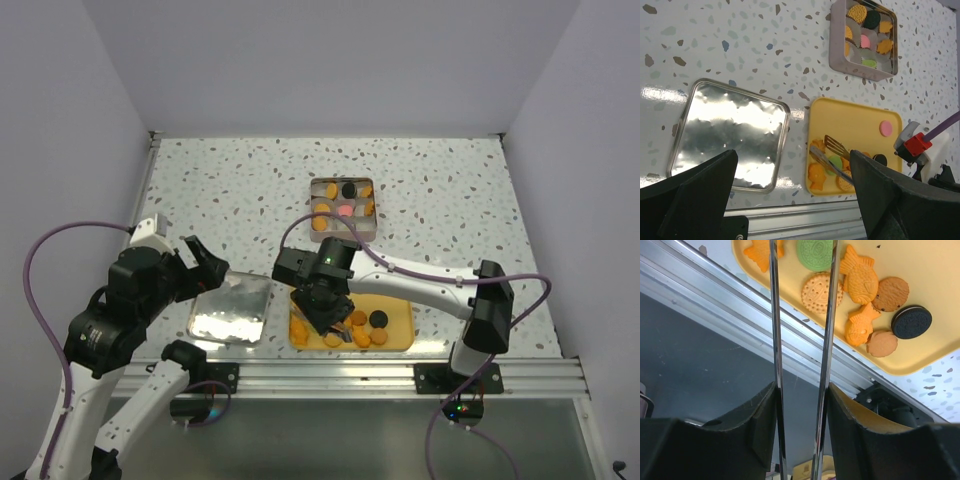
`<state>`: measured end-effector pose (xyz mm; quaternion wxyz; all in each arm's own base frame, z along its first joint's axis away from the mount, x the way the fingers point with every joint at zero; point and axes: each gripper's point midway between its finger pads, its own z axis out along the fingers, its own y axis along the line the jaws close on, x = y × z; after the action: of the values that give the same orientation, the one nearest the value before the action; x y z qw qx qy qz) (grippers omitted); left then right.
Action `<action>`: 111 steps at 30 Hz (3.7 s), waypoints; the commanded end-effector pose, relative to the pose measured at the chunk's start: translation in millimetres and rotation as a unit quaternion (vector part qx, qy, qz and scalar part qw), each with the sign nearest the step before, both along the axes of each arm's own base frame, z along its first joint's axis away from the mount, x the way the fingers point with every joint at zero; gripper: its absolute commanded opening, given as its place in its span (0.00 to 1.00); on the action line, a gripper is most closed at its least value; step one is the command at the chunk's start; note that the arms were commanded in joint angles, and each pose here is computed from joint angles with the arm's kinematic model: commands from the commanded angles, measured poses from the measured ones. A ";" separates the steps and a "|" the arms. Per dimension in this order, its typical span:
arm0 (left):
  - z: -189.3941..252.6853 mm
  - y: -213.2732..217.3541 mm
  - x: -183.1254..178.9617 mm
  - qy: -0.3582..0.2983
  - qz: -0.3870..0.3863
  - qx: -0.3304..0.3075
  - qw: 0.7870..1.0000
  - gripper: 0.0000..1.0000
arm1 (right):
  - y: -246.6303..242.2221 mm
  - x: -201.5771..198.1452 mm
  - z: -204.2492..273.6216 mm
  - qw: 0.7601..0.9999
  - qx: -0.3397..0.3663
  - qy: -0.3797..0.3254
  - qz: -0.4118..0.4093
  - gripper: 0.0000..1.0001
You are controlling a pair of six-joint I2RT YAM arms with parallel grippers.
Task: Pack the cookies
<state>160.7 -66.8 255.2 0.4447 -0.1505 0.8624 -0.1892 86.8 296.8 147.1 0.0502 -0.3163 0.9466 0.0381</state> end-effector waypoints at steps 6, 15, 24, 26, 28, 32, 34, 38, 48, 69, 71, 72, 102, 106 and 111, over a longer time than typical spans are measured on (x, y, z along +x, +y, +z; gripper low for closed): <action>-2.4 4.3 1.3 -0.003 0.002 0.017 1.000 1.00 | 11.8 17.5 12.3 0.999 0.012 -0.042 0.003 0.40; 1.7 3.4 5.1 -0.005 0.001 0.020 1.000 1.00 | 7.6 47.6 45.0 0.995 0.016 -0.103 -0.013 0.39; 5.0 2.7 8.2 -0.008 0.000 0.021 1.000 1.00 | -23.6 108.6 78.9 0.987 0.040 -0.134 -0.075 0.39; 4.7 2.8 8.5 -0.007 0.001 0.022 1.000 1.00 | -29.0 124.3 87.7 0.985 0.043 -0.146 -0.081 0.39; 4.6 2.4 9.0 -0.006 0.000 0.023 1.000 1.00 | -41.3 141.9 91.7 0.983 0.037 -0.152 -0.096 0.39; 6.2 2.3 10.1 -0.006 0.000 0.024 1.000 1.00 | -57.7 172.6 99.0 0.978 0.041 -0.162 -0.126 0.39; 6.3 2.1 11.0 -0.006 -0.001 0.026 1.000 1.00 | -66.2 190.0 100.1 0.975 0.043 -0.165 -0.142 0.39; 8.4 3.0 12.0 -0.008 0.001 0.028 1.000 1.00 | -82.6 215.9 100.5 0.971 0.041 -0.165 -0.170 0.39; 8.8 5.9 14.0 -0.008 0.005 0.038 0.999 1.00 | -111.8 229.8 76.9 0.968 0.035 -0.142 -0.202 0.39; 5.8 -4.8 29.8 -0.005 -0.012 0.040 0.999 1.00 | -122.9 232.8 63.2 0.967 0.024 -0.138 -0.213 0.52; 4.6 -6.0 30.3 -0.005 -0.013 0.038 0.999 1.00 | -125.9 233.5 69.0 0.966 0.023 -0.143 -0.214 0.52; 4.6 -6.5 30.7 -0.005 -0.014 0.037 0.999 1.00 | -127.1 233.6 70.1 0.966 0.022 -0.144 -0.215 0.52; 6.8 -24.1 45.1 -0.007 -0.037 0.015 0.999 1.00 | -250.6 229.8 9.9 0.913 0.058 -0.114 -0.388 0.51; 6.0 -21.5 38.6 -0.004 -0.032 0.011 0.999 1.00 | -254.3 240.2 -7.8 0.907 0.058 -0.113 -0.401 0.52; 6.9 -14.6 30.2 -0.007 -0.020 0.010 1.000 1.00 | -257.0 231.3 -41.9 0.913 0.034 -0.078 -0.399 0.52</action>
<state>194.0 -84.2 249.0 0.4307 -0.1207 0.8752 -0.1843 312.8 37.7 120.0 0.1435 0.0952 0.9850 0.0145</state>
